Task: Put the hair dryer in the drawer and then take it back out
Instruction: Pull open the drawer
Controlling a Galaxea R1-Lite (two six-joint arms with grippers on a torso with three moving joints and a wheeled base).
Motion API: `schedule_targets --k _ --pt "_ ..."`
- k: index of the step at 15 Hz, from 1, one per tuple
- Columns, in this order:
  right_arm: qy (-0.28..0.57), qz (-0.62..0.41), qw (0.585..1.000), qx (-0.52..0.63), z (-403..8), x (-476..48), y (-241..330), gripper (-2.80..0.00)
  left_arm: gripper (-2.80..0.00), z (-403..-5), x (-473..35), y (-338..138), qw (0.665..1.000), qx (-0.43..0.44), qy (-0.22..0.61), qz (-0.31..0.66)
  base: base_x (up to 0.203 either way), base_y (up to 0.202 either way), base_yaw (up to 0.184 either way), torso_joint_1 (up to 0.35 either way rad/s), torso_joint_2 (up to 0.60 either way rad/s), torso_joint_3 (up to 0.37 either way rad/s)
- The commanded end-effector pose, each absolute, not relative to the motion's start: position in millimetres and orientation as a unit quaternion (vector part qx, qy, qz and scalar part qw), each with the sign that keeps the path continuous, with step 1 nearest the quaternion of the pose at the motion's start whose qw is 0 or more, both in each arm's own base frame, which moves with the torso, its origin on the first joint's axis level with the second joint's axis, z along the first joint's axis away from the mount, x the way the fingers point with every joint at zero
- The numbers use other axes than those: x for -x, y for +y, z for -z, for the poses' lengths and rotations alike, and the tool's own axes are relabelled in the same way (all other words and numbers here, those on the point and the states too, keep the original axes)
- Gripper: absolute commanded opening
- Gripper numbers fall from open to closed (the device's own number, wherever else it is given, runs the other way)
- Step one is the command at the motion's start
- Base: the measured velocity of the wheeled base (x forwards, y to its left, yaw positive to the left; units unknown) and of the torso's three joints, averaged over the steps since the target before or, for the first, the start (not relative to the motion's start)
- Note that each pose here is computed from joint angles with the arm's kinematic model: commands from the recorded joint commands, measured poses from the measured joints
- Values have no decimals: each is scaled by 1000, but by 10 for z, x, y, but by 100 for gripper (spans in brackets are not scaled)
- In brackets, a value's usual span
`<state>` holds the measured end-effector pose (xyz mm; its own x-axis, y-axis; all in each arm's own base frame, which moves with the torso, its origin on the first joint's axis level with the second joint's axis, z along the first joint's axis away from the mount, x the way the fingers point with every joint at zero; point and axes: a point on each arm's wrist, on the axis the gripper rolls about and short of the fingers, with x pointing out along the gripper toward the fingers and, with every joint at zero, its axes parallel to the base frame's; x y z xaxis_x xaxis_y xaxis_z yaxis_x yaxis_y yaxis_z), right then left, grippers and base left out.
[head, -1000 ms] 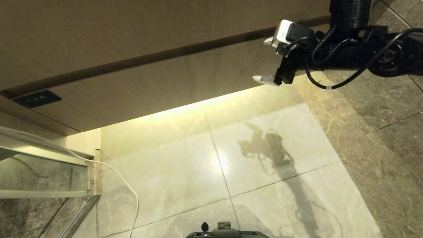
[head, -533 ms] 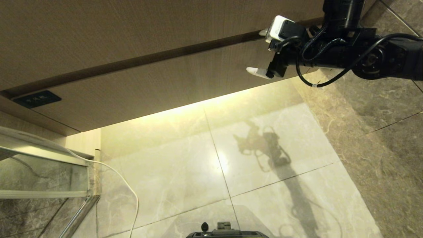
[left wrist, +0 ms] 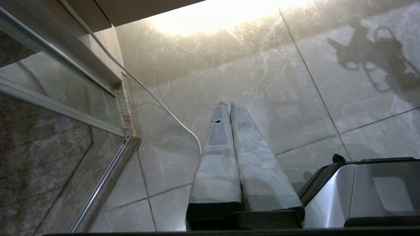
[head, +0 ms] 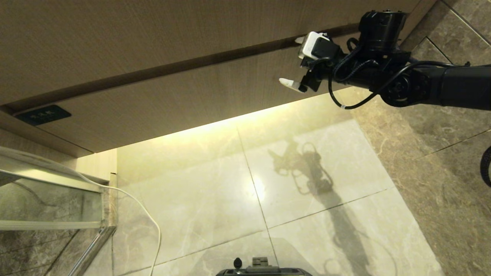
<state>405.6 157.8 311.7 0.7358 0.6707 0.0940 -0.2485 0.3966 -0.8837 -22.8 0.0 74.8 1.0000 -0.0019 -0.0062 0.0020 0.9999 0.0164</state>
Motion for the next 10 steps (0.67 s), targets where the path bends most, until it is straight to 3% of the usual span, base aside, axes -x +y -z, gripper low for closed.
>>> schedule_targets --k 1,10 --pt "-215 -289 804 472 -2998 -4143 1594 0 -280 -744 227 1 1000 -8 4 2 0 0 0 0 0 0" --pt "-221 -279 804 476 -2883 -4270 1566 0 -280 -744 227 0 1000 -8 4 1 0 0 0 0 0 0"
